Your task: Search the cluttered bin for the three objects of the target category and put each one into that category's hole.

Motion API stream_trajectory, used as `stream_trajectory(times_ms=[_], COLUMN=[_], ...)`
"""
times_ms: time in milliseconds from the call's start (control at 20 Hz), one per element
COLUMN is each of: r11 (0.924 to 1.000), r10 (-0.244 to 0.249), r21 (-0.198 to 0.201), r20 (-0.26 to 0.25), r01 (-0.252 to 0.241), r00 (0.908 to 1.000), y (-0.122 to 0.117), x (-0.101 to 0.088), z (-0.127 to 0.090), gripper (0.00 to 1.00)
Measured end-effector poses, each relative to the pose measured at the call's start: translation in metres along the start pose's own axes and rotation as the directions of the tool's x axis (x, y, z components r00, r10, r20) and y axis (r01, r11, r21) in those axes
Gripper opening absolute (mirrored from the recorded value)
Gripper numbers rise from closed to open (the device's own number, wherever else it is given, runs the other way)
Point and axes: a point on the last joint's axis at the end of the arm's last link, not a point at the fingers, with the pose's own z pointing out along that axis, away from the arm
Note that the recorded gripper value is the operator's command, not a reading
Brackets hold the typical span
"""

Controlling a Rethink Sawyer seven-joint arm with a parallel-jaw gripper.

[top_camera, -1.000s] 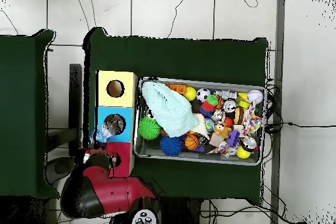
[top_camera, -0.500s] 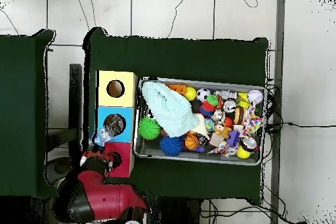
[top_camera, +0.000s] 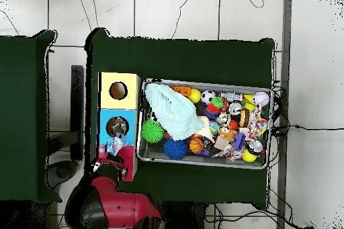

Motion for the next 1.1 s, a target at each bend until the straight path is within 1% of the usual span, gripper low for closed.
stream_trajectory(times_ms=[250,400,550,650,800,850,950,1100], r11=[0.999,0.999,0.9994,0.9995,0.9988,0.9985,0.9969,0.9947], r10=[0.04,0.04,0.029,0.014,-0.028,-0.035,-0.059,-0.081], r21=[0.019,0.02,0.022,0.027,0.04,0.042,0.052,0.063], r20=[-0.007,-0.007,-0.006,-0.004,0.0,0.001,0.005,0.005], r01=[-0.04,-0.039,-0.028,-0.014,0.028,0.035,0.059,0.081], r00=[0.9992,0.9992,0.9996,0.9999,0.9996,0.9994,0.9982,0.9967], y=[-0.019,-0.019,-0.017,-0.014,-0.007,-0.005,0.0,0.006], x=[-0.007,-0.006,-0.002,0.003,0.017,0.02,0.028,0.037], z=[0.0,0.0,-0.001,-0.002,-0.005,-0.005,-0.005,-0.003], gripper=[0.0,0.0,0.0,0.0,0.0,0.0,0.0,0.0])
